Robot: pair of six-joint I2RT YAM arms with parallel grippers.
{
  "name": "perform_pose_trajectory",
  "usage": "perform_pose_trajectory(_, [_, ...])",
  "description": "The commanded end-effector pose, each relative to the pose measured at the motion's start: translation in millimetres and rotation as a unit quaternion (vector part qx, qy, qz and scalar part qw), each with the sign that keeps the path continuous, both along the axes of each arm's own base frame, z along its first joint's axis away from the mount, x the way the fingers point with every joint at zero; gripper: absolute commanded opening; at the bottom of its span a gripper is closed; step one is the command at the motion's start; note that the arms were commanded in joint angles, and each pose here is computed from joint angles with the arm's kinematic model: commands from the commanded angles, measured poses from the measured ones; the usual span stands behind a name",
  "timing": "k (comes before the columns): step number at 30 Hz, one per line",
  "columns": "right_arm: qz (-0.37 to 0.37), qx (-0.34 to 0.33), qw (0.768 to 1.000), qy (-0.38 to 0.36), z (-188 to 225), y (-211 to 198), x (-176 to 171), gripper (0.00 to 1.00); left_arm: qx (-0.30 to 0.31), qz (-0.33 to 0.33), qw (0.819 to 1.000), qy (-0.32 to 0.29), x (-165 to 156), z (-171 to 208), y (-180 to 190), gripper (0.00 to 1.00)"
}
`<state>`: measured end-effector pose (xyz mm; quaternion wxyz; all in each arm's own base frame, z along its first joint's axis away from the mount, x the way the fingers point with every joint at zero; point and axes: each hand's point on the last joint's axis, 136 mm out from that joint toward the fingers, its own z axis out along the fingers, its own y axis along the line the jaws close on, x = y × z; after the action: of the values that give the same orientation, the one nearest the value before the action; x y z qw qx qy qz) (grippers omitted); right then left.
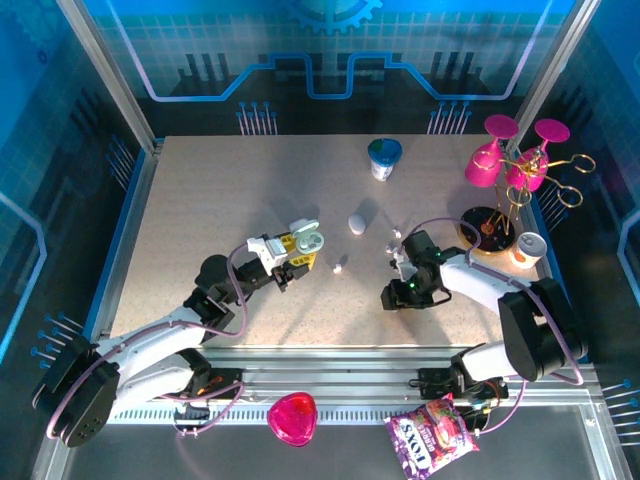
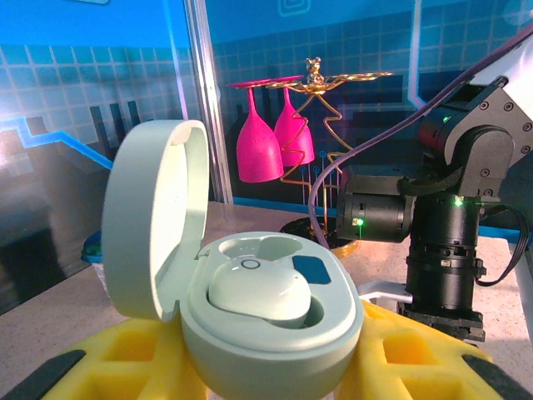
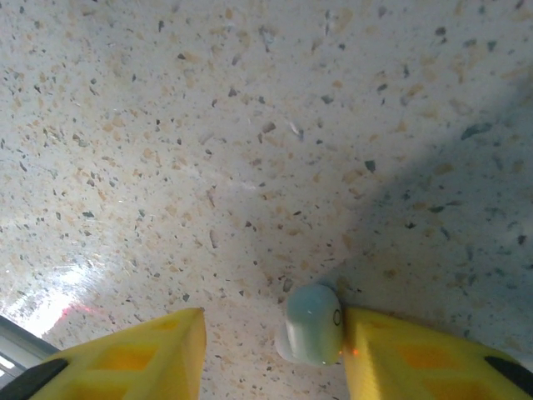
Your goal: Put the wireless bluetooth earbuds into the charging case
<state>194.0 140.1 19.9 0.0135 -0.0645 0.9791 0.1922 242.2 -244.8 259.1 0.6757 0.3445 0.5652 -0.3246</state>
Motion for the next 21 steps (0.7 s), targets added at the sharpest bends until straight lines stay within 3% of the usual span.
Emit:
perform_pose_trajectory(1, [-0.007, 0.013, 1.0, 0.007, 1.4, 0.9, -3.4, 0.43, -0.008, -0.008, 1.0, -0.016, -3.2, 10.4, -1.6, 0.33])
perform_pose_trajectory(14, [-0.011, -0.004, 1.0, 0.009, -0.3, -2.2, 1.5, 0.26, -0.01, -0.01, 1.0, -0.017, -3.9, 13.0, -1.8, 0.33])
perform_pose_trajectory(21, [-0.014, -0.01, 1.0, 0.013, -1.1, -2.5, 3.3, 0.28, -0.01, -0.009, 1.0, -0.017, -3.4, 13.3, -1.9, 0.33])
